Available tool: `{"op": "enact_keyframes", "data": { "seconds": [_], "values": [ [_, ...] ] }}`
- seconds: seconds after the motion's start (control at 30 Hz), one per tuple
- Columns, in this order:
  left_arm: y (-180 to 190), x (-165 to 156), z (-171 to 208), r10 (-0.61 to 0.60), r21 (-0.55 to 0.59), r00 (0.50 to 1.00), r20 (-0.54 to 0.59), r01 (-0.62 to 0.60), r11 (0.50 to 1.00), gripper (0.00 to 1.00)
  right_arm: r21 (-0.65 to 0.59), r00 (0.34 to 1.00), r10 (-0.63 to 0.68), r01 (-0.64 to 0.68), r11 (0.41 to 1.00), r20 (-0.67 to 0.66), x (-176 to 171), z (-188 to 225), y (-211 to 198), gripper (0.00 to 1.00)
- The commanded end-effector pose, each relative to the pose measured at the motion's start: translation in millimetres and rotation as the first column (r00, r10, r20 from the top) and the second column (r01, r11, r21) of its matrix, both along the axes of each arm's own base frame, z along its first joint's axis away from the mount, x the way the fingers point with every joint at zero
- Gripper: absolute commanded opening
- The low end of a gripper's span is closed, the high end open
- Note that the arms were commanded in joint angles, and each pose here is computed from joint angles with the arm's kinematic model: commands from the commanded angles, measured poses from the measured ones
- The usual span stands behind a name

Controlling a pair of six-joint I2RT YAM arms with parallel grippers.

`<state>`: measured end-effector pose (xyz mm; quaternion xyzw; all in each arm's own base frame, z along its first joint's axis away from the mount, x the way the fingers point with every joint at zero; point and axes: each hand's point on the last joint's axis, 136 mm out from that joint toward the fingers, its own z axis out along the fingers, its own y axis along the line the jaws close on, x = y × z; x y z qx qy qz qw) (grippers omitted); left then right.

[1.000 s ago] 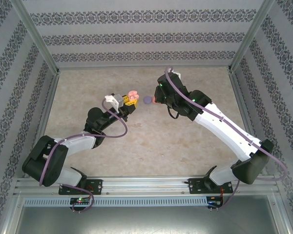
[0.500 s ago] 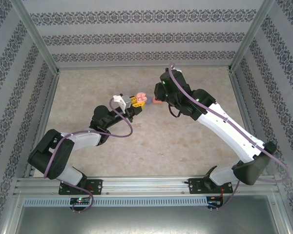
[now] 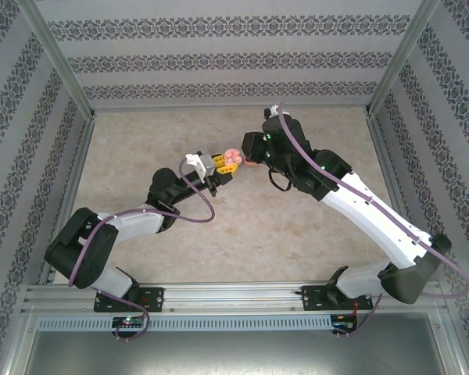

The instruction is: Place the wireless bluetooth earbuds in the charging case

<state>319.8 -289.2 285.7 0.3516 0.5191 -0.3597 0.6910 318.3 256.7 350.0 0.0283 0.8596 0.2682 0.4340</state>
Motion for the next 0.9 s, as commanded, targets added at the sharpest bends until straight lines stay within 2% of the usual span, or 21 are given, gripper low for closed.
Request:
{"op": "enact_keyframes", "data": {
  "seconds": [0.0, 0.87],
  "values": [
    [-4.1, -12.6, 33.9, -0.028, -0.031, 0.994, 0.107, 0.032, 0.999, 0.0, 0.06, 0.999, 0.03, -0.031, 0.998, 0.024, -5.8, 9.9, 8.8, 0.21],
    [-4.9, -16.6, 46.0, -0.033, -0.044, 0.992, 0.126, 0.039, 0.998, 0.0, 0.075, 0.998, 0.066, -0.067, 0.995, 0.016, -12.1, -9.0, 28.3, 0.21]
  ]
}}
